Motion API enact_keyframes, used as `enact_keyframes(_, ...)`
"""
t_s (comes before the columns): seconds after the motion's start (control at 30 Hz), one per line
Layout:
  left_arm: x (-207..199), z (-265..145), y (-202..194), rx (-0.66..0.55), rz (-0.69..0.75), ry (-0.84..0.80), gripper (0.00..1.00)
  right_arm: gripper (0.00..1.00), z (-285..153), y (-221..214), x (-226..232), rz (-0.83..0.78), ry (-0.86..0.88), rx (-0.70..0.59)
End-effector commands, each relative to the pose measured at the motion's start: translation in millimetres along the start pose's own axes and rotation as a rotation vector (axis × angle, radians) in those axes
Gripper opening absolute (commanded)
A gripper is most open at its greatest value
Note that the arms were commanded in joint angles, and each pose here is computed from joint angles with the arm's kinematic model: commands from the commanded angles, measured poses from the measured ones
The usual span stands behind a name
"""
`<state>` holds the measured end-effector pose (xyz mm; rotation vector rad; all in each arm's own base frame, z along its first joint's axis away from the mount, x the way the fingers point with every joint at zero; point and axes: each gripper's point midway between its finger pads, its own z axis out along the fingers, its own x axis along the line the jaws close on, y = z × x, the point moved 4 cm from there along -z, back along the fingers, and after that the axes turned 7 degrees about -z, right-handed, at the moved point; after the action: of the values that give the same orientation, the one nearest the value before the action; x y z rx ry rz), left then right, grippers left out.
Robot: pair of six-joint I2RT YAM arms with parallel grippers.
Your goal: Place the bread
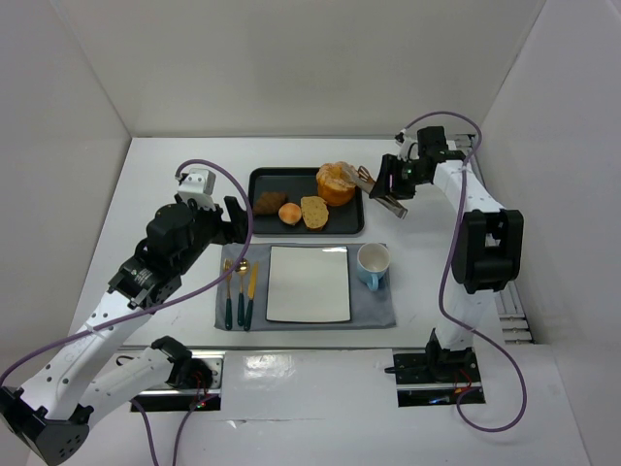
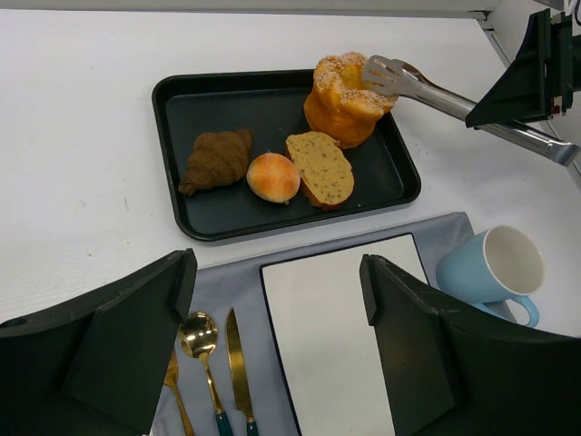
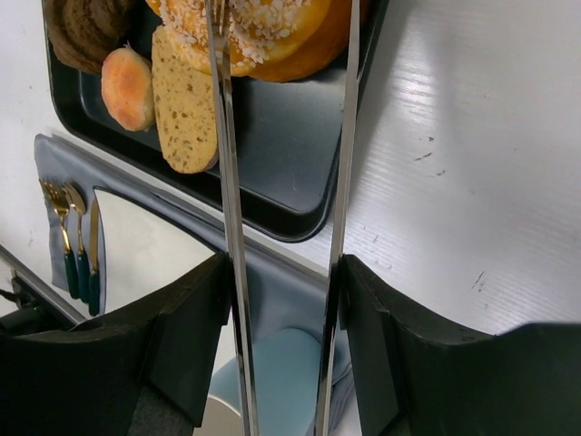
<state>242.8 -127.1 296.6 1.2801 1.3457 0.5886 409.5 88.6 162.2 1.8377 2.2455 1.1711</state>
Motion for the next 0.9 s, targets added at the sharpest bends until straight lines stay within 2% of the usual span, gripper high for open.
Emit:
enact_keyframes(0.0,-7,-5,18,-0.07,0.011,-0.032,0.91,0.59,-8,18,6,0.005,0.008,-0.036)
enact_keyframes(0.1,-8,-5,20,-0.078,0.009,-0.035,0.91,0.54,-8,18,7,0.004,0.017,-0.036)
enact_keyframes(0.23,-8,-5,20,-0.078,0.009,-0.035,0.91,0.27,-9,17,11,0.013,0.04,-0.035)
enact_keyframes(0.27,-8,-5,20,-0.078,0.009,-0.035,0.91,0.16,-9,17,12,0.013,0.049,-0.035)
enact_keyframes(0.4,-8,-5,20,-0.078,0.009,-0.035,0.91,0.0,-11,16,16,0.013,0.069,-0.034)
enact_keyframes(0.87,-8,-5,20,-0.078,0.009,-0.035,0.91,0.0,-44,38,26,-0.054,0.148,-0.159)
